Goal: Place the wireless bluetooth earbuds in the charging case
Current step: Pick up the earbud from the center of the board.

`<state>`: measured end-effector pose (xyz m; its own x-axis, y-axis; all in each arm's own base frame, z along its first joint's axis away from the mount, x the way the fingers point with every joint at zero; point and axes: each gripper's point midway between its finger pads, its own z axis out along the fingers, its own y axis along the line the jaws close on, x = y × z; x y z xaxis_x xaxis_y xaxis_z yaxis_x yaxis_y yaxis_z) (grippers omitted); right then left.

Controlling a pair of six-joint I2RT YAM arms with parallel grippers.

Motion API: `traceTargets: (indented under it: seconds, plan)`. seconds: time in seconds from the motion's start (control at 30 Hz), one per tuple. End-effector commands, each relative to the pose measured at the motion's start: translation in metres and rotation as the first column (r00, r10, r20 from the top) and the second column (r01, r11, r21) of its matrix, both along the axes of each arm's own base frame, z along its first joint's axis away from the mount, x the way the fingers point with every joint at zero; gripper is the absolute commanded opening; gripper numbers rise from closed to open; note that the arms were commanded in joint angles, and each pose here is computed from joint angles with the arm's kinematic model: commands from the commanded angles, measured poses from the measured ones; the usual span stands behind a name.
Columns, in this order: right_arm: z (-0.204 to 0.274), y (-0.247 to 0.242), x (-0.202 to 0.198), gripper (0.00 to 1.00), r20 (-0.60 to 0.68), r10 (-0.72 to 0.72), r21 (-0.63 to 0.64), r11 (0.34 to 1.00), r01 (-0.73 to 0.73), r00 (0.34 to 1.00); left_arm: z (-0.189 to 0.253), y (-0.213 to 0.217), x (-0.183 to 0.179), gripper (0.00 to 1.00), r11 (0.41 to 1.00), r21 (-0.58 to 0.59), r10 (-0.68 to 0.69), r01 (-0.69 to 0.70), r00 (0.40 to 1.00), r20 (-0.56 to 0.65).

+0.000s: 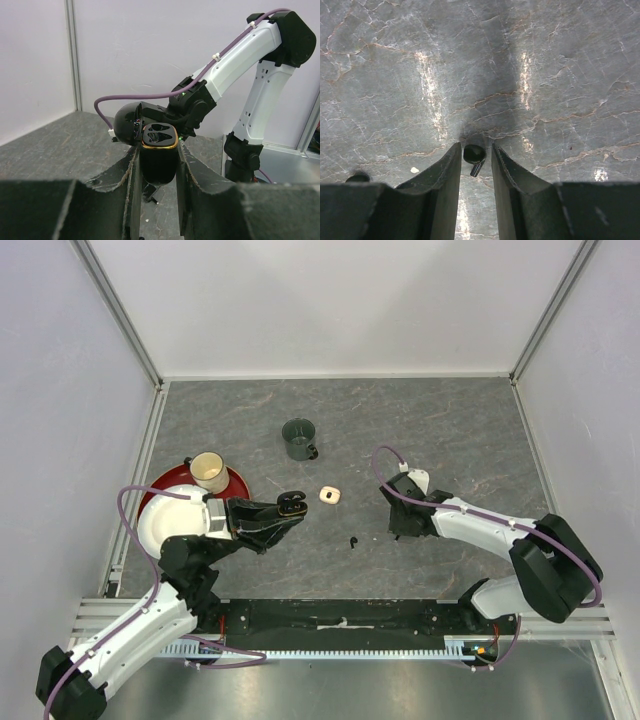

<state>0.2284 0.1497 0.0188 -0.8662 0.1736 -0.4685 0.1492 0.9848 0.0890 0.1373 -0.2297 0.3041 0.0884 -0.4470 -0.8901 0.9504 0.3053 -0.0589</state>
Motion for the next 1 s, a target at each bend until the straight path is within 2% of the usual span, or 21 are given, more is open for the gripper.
traceTargets:
  seconds: [0.0,0.63,0.97]
  plan:
    - [-0.004,-0.004,-0.001,0.37,-0.004,-0.022,-0.008,1.0,0.022,1.0,0.009,0.004,-0.001,0.02,0.999,-0.029,0.019,-0.018,0.999,0.036]
    - [-0.01,-0.002,-0.003,0.34,-0.023,-0.013,-0.005,1.0,0.013,1.0,0.008,0.004,0.0,0.02,0.999,-0.029,0.023,-0.022,0.999,0.029]
    - [0.002,0.004,0.003,0.18,0.007,0.0,0.024,1.0,0.0,1.0,0.006,0.003,0.001,0.02,0.999,-0.029,0.022,-0.021,1.0,0.021]
